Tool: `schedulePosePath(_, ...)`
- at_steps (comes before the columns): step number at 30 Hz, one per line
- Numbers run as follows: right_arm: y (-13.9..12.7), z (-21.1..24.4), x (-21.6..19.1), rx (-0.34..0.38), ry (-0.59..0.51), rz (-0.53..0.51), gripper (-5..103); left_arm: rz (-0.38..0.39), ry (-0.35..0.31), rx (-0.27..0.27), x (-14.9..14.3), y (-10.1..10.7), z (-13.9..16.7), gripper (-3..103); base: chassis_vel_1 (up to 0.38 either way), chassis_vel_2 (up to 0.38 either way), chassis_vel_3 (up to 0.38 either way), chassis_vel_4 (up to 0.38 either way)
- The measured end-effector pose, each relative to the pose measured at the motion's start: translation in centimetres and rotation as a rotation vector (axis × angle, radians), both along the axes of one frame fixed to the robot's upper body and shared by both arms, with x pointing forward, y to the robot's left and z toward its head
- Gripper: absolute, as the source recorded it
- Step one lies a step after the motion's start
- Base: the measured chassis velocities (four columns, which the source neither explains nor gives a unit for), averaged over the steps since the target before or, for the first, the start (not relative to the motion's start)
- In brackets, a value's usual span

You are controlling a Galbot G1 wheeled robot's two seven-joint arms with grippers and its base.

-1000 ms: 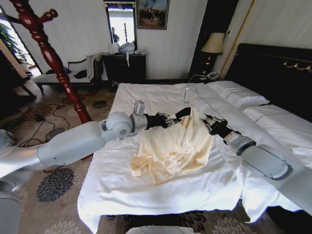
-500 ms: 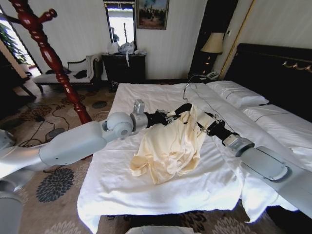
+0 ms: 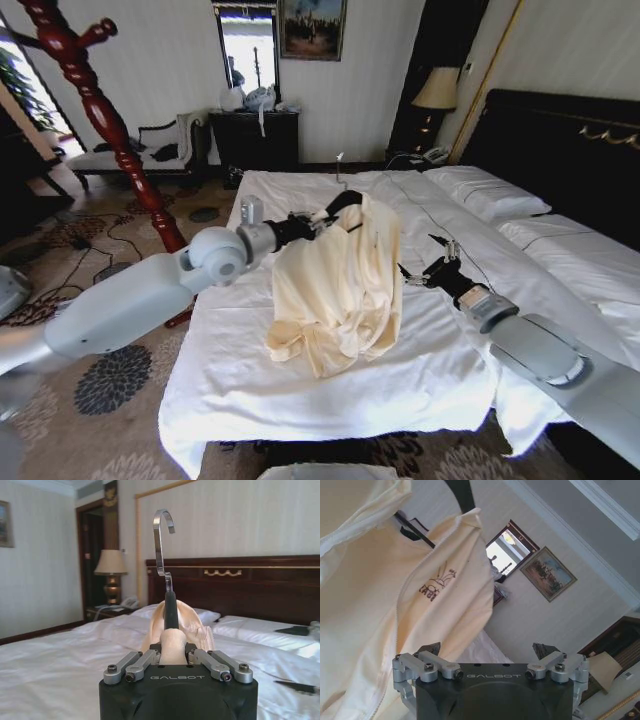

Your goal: Pick up the clothes from the bed and hang them on the clothes hanger.

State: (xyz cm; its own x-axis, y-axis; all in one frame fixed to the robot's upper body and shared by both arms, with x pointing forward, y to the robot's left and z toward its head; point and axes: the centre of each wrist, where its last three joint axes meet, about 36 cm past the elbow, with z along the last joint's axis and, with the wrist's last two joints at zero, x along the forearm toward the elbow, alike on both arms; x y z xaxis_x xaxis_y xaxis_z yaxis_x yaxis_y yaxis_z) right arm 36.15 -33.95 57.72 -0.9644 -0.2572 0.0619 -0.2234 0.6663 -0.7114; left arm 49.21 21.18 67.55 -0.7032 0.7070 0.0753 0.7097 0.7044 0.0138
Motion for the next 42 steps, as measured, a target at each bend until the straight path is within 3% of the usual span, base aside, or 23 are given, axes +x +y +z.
schedulePosePath(3, 0.0, -0.5, -0.1, 0.061, -0.009, 0.011, 100, 0.052, 0.006, -0.013, -0.6, 1.5, -0.3, 18, 0.0, 0.0, 0.0, 0.0)
schedulePosePath(8, 0.0, -2.8, -0.8, 0.198, -0.008, 0.019, 100, 0.221, -0.022, -0.013, -3.0, 7.4, 0.5, 18, 0.0, 0.0, 0.0, 0.0)
schedulePosePath(12, 0.1, -4.4, -1.4, 0.272, -0.003, -0.005, 100, 0.293, -0.044, 0.006, -3.5, 9.8, 1.4, 18, 0.0, 0.0, 0.0, 0.0)
schedulePosePath(13, 0.1, -4.4, -1.4, 0.272, -0.003, -0.005, 100, 0.293, -0.044, 0.006, -3.5, 9.8, 1.4, 18, 0.0, 0.0, 0.0, 0.0)
schedulePosePath(16, 0.2, -6.5, -2.5, 0.391, 0.0, -0.06, 100, 0.358, -0.082, -0.011, -3.1, 11.7, 2.9, 18, 0.0, 0.0, 0.0, 0.0)
schedulePosePath(17, 0.2, -6.5, -2.5, 0.391, 0.0, -0.06, 100, 0.358, -0.082, -0.011, -3.1, 11.7, 2.9, 18, 0.0, 0.0, 0.0, 0.0)
schedulePosePath(19, 0.5, -7.2, -3.1, 0.459, 0.013, -0.085, 100, 0.378, -0.097, -0.018, -2.9, 12.2, 3.4, 18, 0.0, 0.0, 0.0, 0.0)
schedulePosePath(20, 1.0, -7.9, -4.0, 0.543, 0.037, -0.11, 100, 0.397, -0.112, -0.02, -2.9, 12.8, 3.8, 18, 0.0, 0.0, 0.0, 0.0)
schedulePosePath(22, 1.3, -8.9, -5.2, 0.598, 0.062, -0.137, 100, 0.412, -0.121, -0.019, -2.9, 13.6, 4.1, 18, 0.0, 0.0, 0.0, 0.0)
schedulePosePath(25, 1.4, -10.0, -6.5, 0.603, 0.081, -0.161, 100, 0.424, -0.129, -0.027, -2.8, 14.4, 4.5, 18, 0.0, 0.0, 0.0, 0.0)
schedulePosePath(27, 1.3, -11.2, -7.7, 0.566, 0.083, -0.165, 100, 0.447, -0.145, -0.041, -2.5, 15.4, 5.2, 18, 0.0, 0.0, 0.0, 0.0)
schedulePosePath(34, 1.2, -11.6, -8.1, 0.541, 0.078, -0.159, 100, 0.501, -0.174, -0.064, -2.1, 18.0, 7.5, 18, 0.0, 0.0, 0.0, 0.0)
schedulePosePath(42, 1.2, -11.6, -8.1, 0.537, 0.077, -0.155, 100, 0.613, -0.133, -0.134, -1.4, 23.1, 9.7, 18, 0.0, 0.0, 0.0, 0.0)
